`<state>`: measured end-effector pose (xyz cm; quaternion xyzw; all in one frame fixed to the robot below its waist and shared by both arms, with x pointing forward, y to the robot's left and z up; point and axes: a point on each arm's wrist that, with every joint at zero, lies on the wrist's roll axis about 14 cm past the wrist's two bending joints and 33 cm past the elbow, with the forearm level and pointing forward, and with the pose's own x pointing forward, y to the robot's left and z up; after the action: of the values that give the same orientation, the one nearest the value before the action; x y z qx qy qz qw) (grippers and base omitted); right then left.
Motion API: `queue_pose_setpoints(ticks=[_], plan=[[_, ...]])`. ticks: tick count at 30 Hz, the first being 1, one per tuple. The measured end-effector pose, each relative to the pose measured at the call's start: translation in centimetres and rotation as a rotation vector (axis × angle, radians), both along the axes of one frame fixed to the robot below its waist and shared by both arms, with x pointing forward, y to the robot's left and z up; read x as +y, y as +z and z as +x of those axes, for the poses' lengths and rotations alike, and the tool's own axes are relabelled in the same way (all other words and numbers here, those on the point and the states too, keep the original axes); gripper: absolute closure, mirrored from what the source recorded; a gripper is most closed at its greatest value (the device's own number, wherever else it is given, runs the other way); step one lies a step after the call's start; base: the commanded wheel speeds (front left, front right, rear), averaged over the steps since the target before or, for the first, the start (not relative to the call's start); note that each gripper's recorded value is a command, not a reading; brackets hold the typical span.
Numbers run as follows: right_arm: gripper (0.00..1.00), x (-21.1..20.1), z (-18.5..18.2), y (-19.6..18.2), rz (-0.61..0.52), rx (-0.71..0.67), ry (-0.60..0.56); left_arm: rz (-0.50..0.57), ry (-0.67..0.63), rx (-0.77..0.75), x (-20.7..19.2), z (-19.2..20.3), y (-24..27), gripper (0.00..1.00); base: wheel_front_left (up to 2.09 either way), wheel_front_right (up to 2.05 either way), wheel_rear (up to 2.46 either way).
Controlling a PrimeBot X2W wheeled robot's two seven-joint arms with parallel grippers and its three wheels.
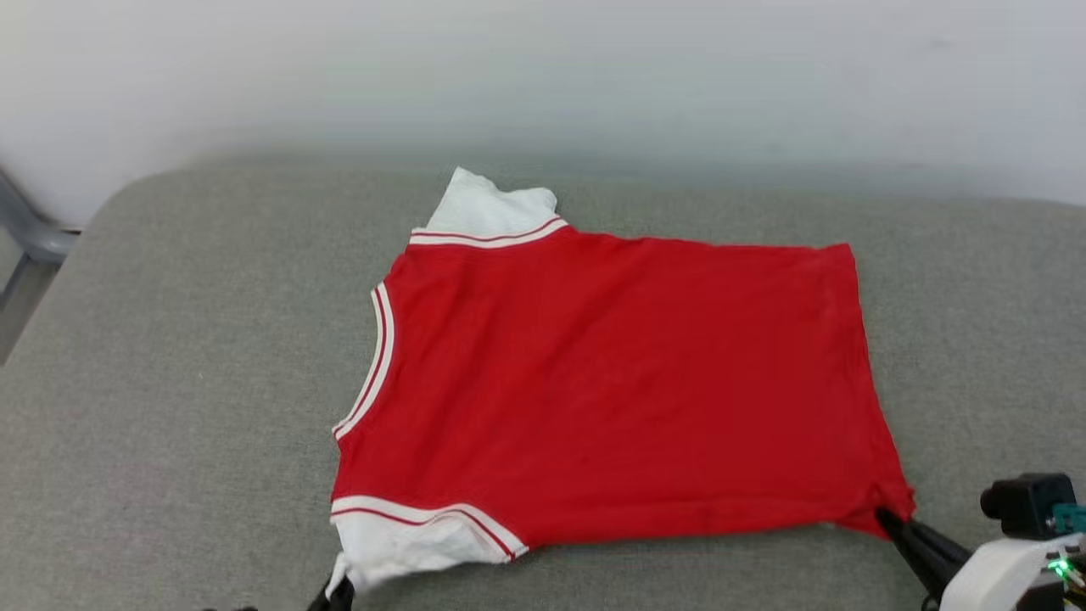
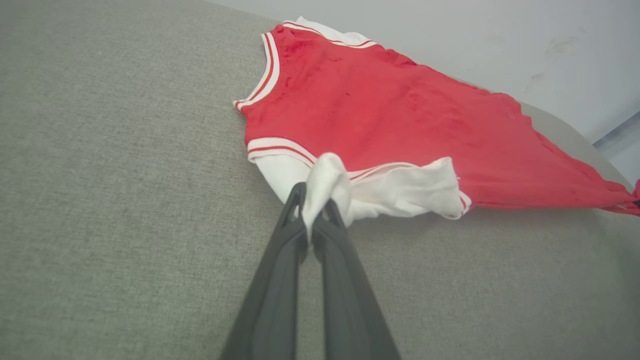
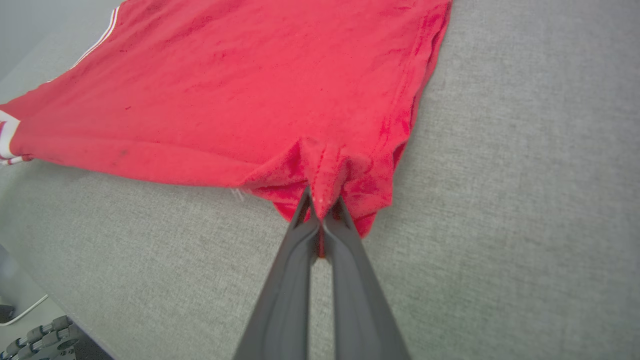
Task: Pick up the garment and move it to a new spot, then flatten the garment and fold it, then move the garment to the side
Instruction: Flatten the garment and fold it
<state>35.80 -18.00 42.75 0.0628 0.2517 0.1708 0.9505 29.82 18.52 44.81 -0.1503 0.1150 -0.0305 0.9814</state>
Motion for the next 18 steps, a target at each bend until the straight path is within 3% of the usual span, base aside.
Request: queue_pose_setpoints(ticks=[8, 18], plan=[[1.0, -1.0, -4.2, -1.7, -0.006, 0.069, -0.03, -0.051, -0.026, 0.141, -1.0, -4.4, -2.8, 1.0, 0.0, 0.0, 0.0], [1.0, -1.4, -5.6, -2.3, 0.0, 0.085, -0.058, -0.055, -0.006, 0.153, -0.4, -5.6, -3.0, 1.0, 0.0, 0.0, 0.0]])
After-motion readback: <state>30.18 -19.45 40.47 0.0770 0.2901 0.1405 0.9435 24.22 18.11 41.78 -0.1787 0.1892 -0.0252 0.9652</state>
